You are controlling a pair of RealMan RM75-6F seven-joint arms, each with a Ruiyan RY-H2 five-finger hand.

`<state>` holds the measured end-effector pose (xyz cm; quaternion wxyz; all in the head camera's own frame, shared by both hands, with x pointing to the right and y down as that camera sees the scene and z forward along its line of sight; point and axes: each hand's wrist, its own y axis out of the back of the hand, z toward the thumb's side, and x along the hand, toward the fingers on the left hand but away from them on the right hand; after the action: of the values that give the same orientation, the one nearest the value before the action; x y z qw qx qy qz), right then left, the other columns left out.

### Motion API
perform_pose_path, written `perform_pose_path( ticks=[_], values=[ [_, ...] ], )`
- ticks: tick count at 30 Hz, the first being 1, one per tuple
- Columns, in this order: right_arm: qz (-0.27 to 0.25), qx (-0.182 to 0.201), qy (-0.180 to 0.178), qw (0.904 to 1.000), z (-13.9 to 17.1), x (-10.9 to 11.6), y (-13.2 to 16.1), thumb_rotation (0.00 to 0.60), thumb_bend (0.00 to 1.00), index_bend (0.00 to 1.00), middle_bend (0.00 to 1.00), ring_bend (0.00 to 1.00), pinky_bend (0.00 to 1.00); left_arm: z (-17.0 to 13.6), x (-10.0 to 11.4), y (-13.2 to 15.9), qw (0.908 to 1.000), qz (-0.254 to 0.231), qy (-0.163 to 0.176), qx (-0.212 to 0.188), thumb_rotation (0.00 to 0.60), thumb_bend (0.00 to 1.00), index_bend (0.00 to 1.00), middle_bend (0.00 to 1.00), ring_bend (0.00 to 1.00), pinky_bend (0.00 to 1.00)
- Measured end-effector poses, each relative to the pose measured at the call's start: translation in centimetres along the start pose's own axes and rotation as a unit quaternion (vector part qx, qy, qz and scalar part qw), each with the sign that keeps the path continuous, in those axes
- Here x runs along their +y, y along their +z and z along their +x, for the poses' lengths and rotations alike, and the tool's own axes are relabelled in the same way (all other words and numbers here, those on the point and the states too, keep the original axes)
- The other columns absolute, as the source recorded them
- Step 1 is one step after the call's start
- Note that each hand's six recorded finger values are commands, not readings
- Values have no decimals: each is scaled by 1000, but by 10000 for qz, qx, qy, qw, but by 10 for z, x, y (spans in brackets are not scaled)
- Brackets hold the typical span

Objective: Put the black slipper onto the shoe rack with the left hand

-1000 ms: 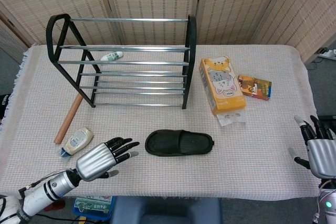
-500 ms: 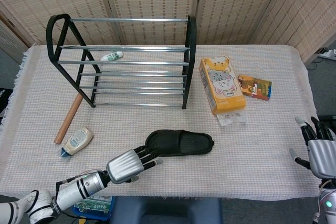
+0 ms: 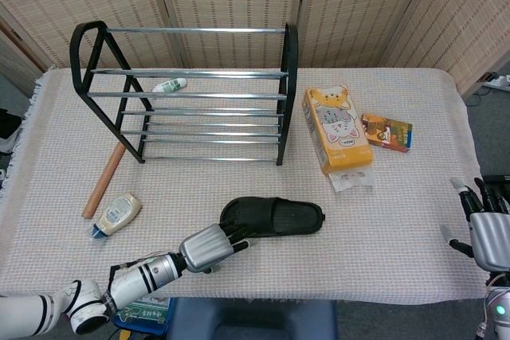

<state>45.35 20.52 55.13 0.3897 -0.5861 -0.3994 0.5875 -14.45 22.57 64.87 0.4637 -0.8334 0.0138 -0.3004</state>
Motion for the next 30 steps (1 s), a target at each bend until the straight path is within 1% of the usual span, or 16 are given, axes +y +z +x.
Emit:
perform_pose_path(
  ticks=[1,3,5,7,8,13,20,23,26,30],
  values=[
    [0,-5,-2,10000,0,0,0,600,260,67,195,92,106,1,0,0,10000,-34,-25,9,596,230,136,113,108,257],
    [2,-18,4,10000,1,-1,-1,600,261,67,194,93,106,5,-1,1,9999,-115,-88,21,559,229,136,112,94,256],
    [5,-19,15,10000,1,-1,-1,600,261,67,194,92,106,8,-3,2,9997,-178,-153,19,476,229,136,106,92,256],
    [8,-13,9,10000,1,0,-1,600,261,67,194,92,106,11,-5,4,9994,-222,-249,-20,418,229,136,103,92,256],
    [7,-12,2,10000,1,0,-1,600,261,67,194,92,106,12,-5,4,9993,-236,-294,-38,408,227,136,103,92,256],
    [-17,-44,-20,10000,2,1,-3,600,261,67,194,92,106,17,-10,6,9986,-237,-456,-74,391,222,138,103,92,256],
    [-60,-64,-11,10000,3,0,-4,600,261,67,194,92,106,22,-16,-2,9981,-208,-578,82,363,211,140,103,92,256],
    [-67,-72,-21,9999,3,1,-5,600,261,67,194,92,106,21,-19,-11,9976,-138,-650,210,357,207,143,103,92,256],
    [-72,-83,-30,9999,3,2,-5,600,261,67,194,92,106,18,-21,-23,9969,34,-686,379,358,206,146,103,92,256],
    [-77,-105,-36,9999,4,2,-7,600,261,67,194,92,106,7,-24,-46,9941,310,-725,750,351,204,151,103,92,256]
  ],
)
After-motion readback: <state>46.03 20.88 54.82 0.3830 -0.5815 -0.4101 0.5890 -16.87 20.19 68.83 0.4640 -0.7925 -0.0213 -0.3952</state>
